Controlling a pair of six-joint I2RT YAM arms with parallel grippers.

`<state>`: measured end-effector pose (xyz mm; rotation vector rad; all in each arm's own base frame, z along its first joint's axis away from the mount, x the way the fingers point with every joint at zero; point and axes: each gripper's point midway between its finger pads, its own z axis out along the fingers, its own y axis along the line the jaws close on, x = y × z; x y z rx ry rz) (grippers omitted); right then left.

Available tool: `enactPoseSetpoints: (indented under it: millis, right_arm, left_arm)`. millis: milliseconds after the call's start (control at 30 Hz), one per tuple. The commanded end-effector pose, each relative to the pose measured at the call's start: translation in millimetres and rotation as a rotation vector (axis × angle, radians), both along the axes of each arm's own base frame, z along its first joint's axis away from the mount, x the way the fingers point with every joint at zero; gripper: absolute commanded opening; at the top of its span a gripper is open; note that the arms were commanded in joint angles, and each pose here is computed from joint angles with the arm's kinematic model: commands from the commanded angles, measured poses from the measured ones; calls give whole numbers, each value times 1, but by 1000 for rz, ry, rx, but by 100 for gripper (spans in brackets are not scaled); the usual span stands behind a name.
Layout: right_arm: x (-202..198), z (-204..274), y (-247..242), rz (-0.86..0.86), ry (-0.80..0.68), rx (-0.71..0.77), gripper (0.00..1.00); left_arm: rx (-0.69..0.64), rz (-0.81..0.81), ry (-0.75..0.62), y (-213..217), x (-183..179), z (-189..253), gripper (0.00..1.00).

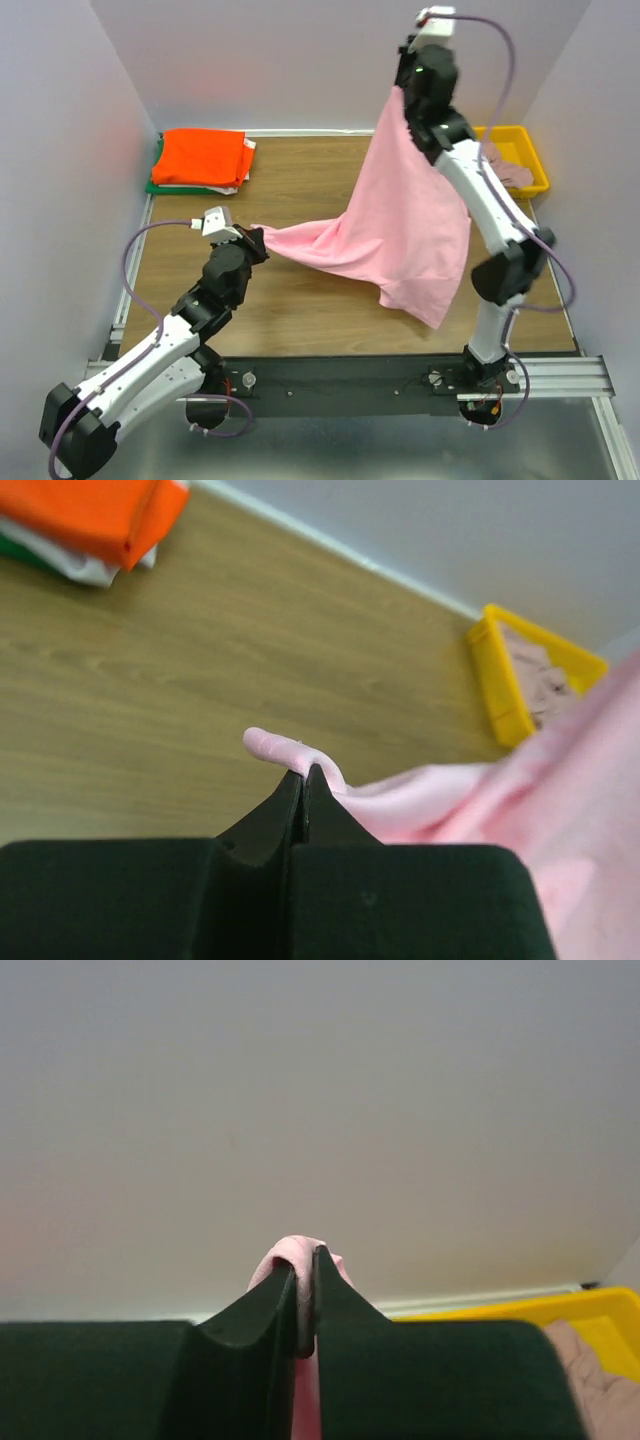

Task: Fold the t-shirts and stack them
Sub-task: Flatten the tshirt out

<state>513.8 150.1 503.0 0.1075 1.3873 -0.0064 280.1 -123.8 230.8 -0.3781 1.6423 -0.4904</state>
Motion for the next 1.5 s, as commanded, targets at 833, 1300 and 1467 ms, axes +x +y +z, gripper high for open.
enactPoseSetpoints:
  millis: [833,1300,1467]
  right_arm:
    - [-239,-421,6,229,1246,202,64]
    - [-333,-463,12,244,1457,263,55]
    - [-346,-469,10,228,1480,273,54]
  left_arm:
    - [82,186,207,54,20,-93,44]
    - [37,175,119,63,9,-57,50]
    - [45,153,136,58,11,-62,50]
